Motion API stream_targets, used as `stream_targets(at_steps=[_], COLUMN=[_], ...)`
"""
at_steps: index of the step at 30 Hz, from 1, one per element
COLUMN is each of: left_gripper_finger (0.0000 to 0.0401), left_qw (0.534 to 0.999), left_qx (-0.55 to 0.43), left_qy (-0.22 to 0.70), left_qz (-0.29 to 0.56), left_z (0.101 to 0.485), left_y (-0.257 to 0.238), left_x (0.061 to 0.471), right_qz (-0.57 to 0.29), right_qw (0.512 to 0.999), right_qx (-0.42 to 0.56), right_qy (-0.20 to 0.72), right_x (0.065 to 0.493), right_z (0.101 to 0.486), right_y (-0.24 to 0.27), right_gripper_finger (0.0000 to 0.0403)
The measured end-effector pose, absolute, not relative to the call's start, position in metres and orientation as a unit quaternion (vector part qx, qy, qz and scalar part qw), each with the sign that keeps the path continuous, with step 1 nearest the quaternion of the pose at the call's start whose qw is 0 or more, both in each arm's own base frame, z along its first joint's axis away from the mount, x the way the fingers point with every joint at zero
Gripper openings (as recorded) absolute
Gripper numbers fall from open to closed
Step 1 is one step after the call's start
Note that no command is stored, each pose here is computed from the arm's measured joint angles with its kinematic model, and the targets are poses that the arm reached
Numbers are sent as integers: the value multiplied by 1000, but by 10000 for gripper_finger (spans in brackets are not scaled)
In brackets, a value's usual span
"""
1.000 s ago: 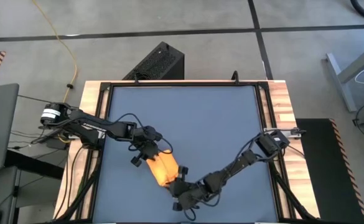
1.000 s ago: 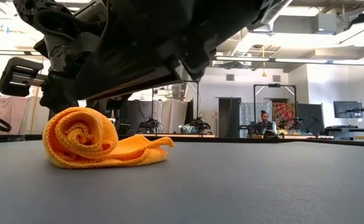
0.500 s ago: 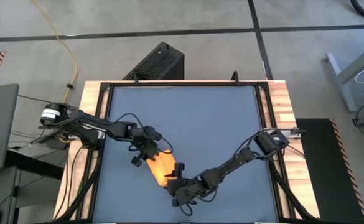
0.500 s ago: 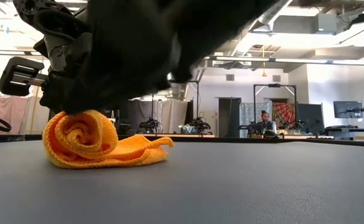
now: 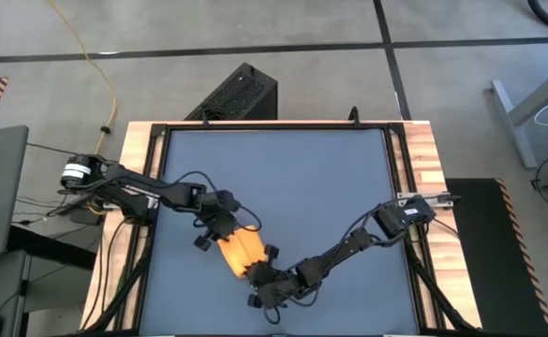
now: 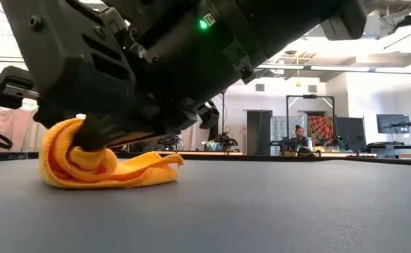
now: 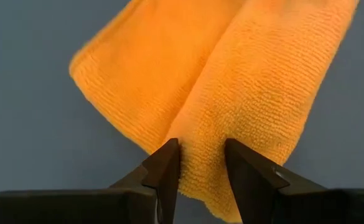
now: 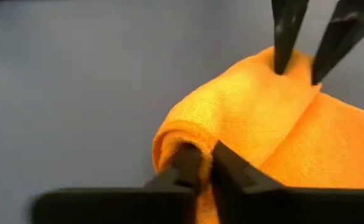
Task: Roll towel
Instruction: Roll the yellow microfiber cloth on the table
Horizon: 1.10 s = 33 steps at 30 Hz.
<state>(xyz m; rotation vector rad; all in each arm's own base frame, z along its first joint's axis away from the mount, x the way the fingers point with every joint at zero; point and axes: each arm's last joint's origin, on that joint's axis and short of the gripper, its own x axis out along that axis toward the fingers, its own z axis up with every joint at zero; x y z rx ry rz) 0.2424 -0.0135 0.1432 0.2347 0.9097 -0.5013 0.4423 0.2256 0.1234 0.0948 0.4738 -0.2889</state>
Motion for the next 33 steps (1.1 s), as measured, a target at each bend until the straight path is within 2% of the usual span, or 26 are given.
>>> stream_targets(at_steps=[2, 8, 14, 20, 26, 33], left_gripper_finger=[118, 118, 118, 118, 118, 125], left_qw=[856, 845, 855, 889, 930, 919], left_qx=[92, 16, -9, 3, 33, 121], left_qy=[448, 458, 440, 383, 282, 262], left_qz=[-242, -276, -275, -250, -235, -268], left_z=[142, 142, 145, 152, 167, 161], left_y=[-13, -17, -19, -12, -7, -16], left_x=[240, 236, 240, 252, 266, 270], right_qz=[-138, -145, -165, -179, -177, -175], right_qw=[961, 954, 933, 921, 925, 928], right_qx=[44, 139, 234, 257, 242, 230], right_qy=[235, 221, 220, 230, 235, 237], right_x=[440, 432, 417, 409, 408, 409], right_z=[123, 123, 116, 113, 112, 112], right_y=[230, 244, 260, 266, 266, 264], right_gripper_finger=[22, 23, 18, 18, 18, 18])
